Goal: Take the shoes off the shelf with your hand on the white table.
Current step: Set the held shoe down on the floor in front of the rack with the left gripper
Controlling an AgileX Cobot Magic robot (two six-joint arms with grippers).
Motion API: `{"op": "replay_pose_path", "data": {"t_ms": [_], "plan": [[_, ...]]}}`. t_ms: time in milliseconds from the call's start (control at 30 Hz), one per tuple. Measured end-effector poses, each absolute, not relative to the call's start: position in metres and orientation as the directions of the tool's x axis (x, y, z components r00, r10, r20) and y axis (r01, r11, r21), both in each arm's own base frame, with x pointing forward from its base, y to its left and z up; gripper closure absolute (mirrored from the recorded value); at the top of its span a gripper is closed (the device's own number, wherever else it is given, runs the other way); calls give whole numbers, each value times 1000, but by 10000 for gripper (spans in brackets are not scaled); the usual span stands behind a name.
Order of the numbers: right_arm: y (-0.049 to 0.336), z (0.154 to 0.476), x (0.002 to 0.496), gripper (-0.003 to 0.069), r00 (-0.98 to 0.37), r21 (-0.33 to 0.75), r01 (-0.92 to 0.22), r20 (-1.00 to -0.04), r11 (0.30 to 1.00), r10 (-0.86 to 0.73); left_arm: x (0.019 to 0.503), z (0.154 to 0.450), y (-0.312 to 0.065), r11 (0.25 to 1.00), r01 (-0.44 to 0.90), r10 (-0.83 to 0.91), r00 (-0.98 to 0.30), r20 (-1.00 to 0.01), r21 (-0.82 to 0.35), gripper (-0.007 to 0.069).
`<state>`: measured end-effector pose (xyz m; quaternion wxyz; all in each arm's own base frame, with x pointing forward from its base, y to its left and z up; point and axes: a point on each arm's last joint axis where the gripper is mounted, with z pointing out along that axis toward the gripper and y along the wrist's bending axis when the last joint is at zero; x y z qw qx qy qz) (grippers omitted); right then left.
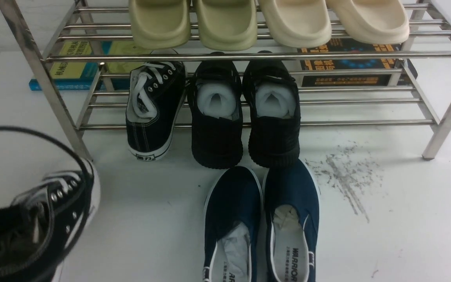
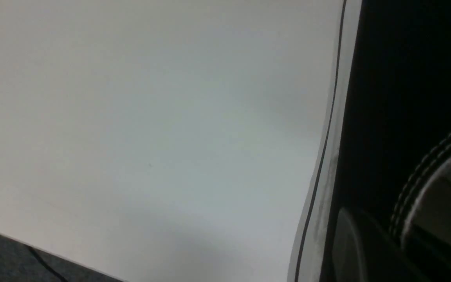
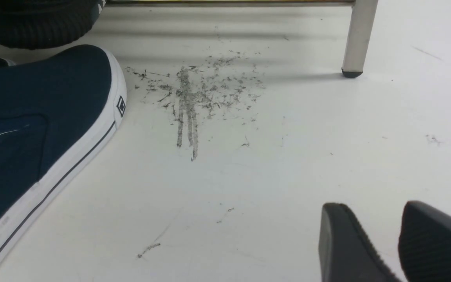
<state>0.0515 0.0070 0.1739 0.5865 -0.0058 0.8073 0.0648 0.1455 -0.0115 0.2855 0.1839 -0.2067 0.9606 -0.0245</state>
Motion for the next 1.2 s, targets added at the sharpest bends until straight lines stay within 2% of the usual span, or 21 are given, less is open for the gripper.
{"op": "replay_pose_path", "data": {"t_ms": [100,267,600,1200], "plan": [[7,174,51,421,-312,98,-85,-948,992,67,141,257,-15,909,-389,-416,-856,-306,-149,613],[7,174,51,421,-312,98,-85,-948,992,67,140,234,-16,907,-384,-420,-852,-311,-173,613],[7,174,51,421,-312,98,-85,-948,992,67,149,232,-21,908,-332,-412,-823,-392,-256,613],[7,174,51,421,-312,98,-85,-948,992,67,168,210,-32,913,-298,-375,-882,-284,-280,613]]}}
